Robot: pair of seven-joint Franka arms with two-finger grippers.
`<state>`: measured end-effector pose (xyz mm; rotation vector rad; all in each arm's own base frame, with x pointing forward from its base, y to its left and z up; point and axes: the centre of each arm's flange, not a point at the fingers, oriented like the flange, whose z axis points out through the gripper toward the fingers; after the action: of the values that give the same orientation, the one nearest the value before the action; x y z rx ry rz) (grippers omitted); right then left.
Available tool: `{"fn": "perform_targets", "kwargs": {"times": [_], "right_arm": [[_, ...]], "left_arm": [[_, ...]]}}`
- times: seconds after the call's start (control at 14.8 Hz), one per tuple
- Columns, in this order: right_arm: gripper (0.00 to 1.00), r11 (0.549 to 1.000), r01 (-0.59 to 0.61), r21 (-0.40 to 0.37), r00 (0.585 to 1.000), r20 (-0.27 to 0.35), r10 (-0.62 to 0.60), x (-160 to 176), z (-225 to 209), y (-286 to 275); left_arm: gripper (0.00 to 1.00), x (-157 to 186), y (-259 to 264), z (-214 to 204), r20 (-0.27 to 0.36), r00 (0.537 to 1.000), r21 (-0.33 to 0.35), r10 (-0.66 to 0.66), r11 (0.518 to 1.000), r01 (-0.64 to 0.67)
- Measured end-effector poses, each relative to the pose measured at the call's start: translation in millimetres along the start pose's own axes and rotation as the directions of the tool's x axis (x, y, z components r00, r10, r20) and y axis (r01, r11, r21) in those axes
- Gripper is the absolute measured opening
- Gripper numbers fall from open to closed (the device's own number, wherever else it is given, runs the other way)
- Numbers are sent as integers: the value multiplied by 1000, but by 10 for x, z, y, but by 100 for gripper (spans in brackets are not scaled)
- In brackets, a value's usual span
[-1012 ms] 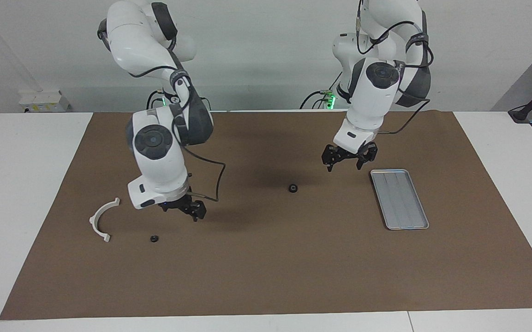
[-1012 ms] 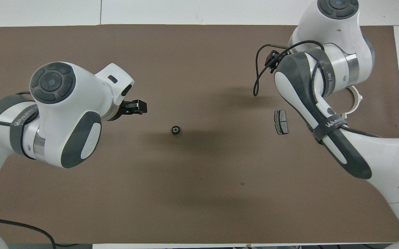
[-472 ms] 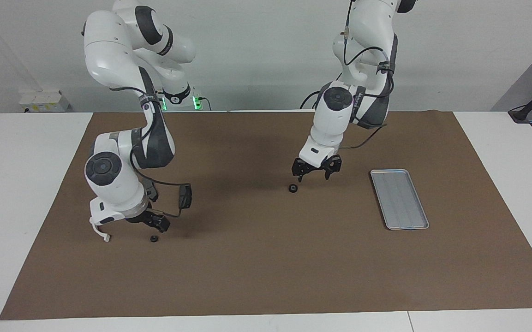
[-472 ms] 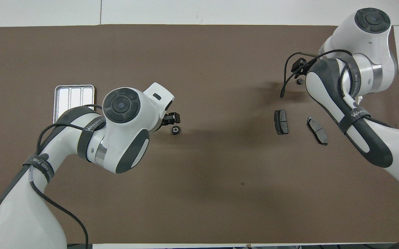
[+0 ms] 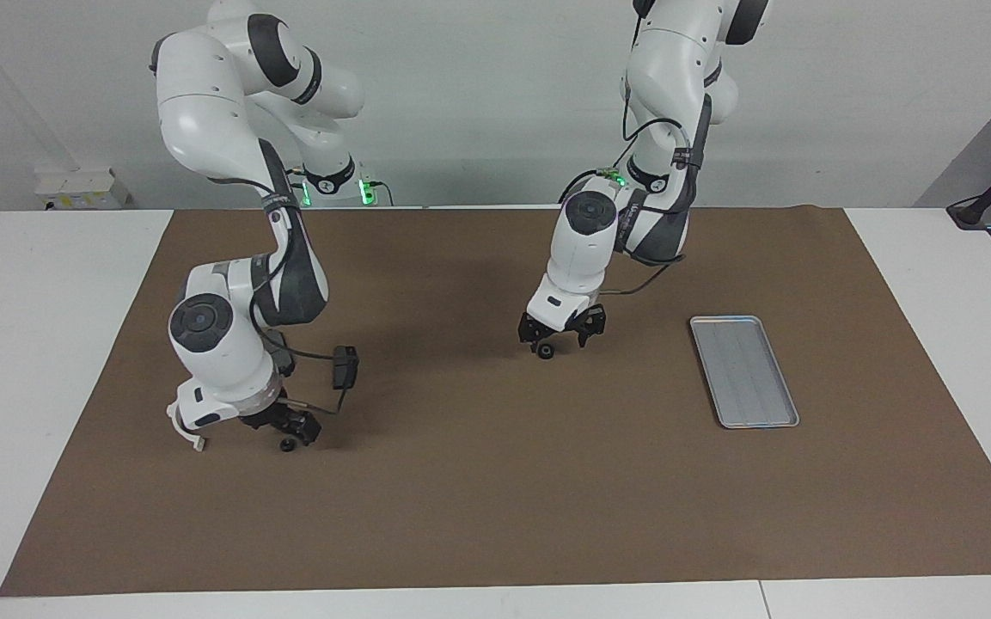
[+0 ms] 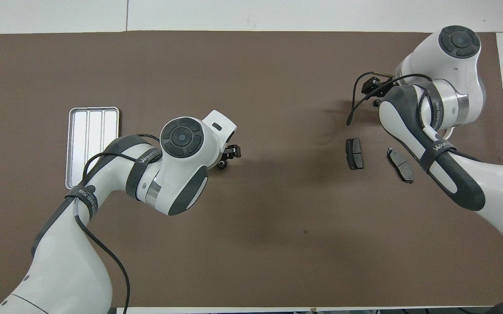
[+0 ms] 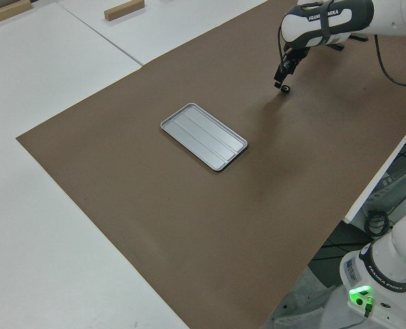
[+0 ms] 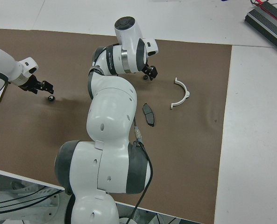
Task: Pick bearing gear from pile to tray
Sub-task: 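Grasp the dark bearing at the table center with the left gripper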
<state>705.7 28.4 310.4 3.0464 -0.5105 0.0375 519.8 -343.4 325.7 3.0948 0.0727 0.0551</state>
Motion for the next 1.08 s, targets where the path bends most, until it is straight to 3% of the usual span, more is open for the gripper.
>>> {"fn": "perform_targets", "kwargs": {"times": [0.74,0.88,1.01,1.08], "right_arm": [[100,1000,18,17,999,-40,-17,46,249,-45],[90,1000,18,17,999,-39,-17,44,254,-43],[90,1000,19,16,999,-36,-18,35,270,-43],[83,1000,19,15,999,-34,-19,31,279,-42]], "left_arm": [[100,-103,169,184,2,1000,-2,-12,1000,12],[100,-119,188,191,2,1000,0,-11,1000,11],[100,-121,176,217,2,1000,7,-8,1000,8],[100,-118,156,238,2,1000,13,-7,1000,7]]}}
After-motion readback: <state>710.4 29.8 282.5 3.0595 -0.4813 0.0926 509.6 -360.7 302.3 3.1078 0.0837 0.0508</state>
